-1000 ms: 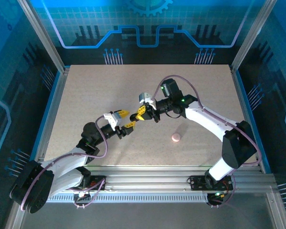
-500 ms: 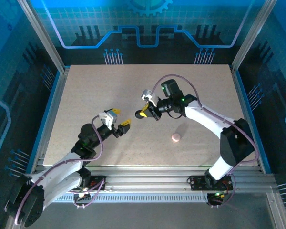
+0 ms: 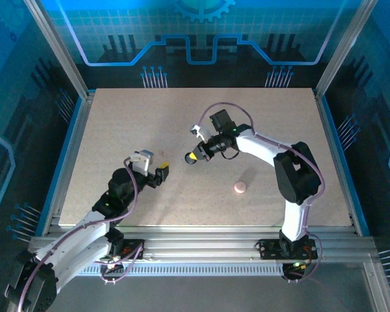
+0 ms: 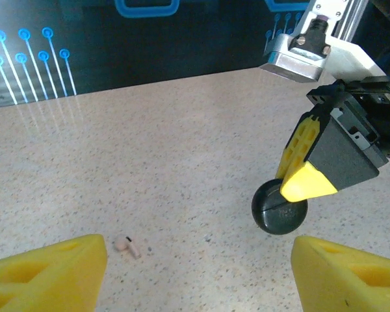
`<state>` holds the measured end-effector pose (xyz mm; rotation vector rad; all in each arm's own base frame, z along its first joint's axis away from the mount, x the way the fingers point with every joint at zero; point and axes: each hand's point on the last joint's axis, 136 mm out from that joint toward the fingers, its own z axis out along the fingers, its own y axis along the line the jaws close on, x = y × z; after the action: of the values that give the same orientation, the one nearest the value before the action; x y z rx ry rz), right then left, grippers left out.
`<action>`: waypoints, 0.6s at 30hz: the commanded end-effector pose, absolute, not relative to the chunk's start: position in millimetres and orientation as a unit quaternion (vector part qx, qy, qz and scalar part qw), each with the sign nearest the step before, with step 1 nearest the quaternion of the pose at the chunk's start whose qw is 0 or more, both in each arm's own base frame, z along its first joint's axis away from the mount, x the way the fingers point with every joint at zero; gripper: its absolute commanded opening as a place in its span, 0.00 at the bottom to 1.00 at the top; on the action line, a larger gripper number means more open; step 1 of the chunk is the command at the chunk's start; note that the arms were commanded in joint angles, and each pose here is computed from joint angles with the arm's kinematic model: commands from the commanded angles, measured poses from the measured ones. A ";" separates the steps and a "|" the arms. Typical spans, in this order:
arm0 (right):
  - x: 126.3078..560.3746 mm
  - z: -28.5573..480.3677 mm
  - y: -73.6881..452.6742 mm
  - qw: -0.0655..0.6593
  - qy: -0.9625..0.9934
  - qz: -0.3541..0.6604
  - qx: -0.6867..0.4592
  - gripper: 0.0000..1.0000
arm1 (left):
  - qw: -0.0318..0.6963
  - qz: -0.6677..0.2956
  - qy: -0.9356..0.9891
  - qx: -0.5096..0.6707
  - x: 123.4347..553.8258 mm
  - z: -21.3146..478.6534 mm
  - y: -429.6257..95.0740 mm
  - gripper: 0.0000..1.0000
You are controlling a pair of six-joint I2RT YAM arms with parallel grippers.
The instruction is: Insert wireless bluetooth earbuds into charging case
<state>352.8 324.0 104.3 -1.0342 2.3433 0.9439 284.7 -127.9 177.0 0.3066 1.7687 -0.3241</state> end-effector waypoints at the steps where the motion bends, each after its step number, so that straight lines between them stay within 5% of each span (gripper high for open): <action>1: 362.6 97.6 327.8 0.176 0.855 0.361 -0.328 0.00 | 0.617 -0.128 0.769 0.111 290.3 185.1 -118.7 0.76; 18: 375.7 39.7 325.2 0.108 0.882 0.358 -0.287 0.03 | 0.608 -0.126 0.780 0.080 302.8 178.3 -104.7 0.76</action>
<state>371.1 333.0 47.0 -0.8861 2.5465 1.0418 296.5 -103.2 159.2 0.2110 1.8431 -0.2603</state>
